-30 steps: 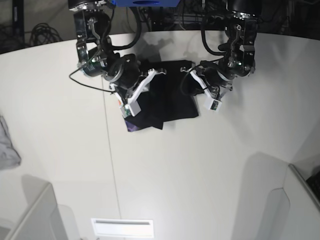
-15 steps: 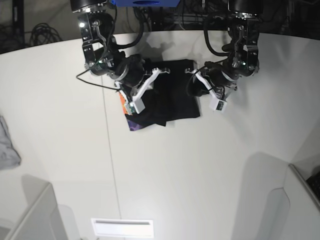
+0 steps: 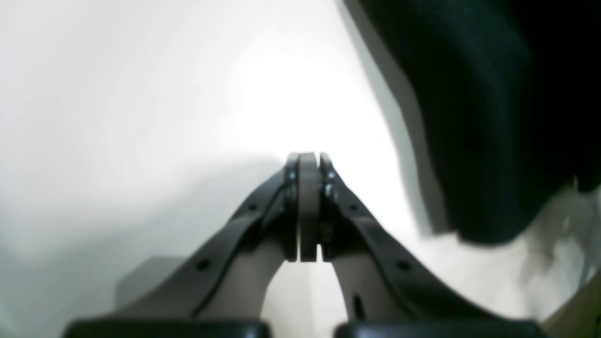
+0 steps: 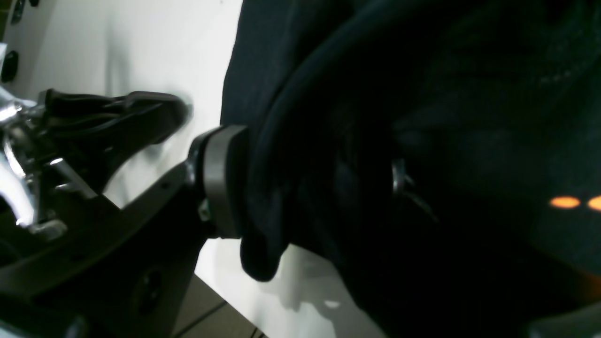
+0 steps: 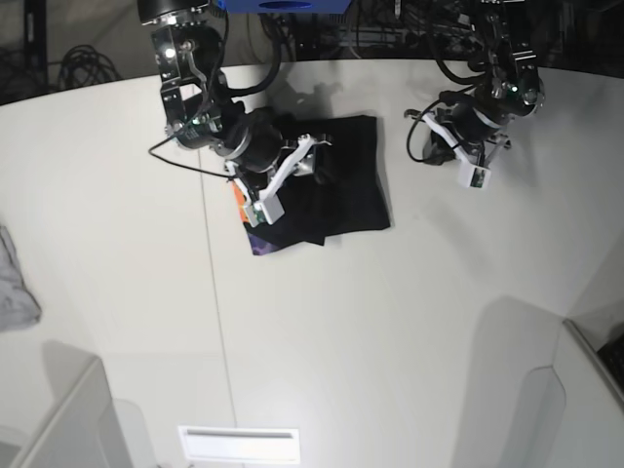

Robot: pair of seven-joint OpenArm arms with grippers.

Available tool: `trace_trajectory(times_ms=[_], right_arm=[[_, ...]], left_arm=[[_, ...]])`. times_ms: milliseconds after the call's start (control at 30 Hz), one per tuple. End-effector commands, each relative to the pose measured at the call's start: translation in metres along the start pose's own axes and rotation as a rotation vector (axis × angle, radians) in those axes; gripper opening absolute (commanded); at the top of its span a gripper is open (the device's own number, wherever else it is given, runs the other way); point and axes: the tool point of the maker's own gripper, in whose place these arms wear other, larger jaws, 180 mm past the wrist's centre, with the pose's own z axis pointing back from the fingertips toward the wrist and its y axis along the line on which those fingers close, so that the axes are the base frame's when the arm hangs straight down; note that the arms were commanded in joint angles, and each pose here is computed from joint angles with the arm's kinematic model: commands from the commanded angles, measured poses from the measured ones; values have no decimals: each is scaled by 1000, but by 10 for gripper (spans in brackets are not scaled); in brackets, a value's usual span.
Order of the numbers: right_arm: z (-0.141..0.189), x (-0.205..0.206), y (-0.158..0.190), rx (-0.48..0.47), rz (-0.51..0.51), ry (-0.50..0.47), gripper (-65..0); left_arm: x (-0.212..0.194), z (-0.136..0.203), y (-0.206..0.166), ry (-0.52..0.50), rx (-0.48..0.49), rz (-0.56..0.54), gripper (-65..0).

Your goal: Fold the T-shirt properly

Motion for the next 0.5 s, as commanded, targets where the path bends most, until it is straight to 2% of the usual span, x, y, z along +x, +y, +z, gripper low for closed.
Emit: trace_trajectory(times_ms=[0, 100, 233, 467], right_arm=[[4, 20, 10, 31, 18, -64, -309], [9, 28, 15, 37, 34, -88, -309], [7, 35, 15, 39, 44, -95, -309], [-10, 32, 32, 81, 48, -66, -309]], left_arm=[[5, 9, 11, -12, 25, -9, -650], [-5, 27, 41, 23, 87, -2, -650], [-6, 47, 70, 16, 154, 2, -650], [-5, 57, 84, 4, 194, 14, -650]])
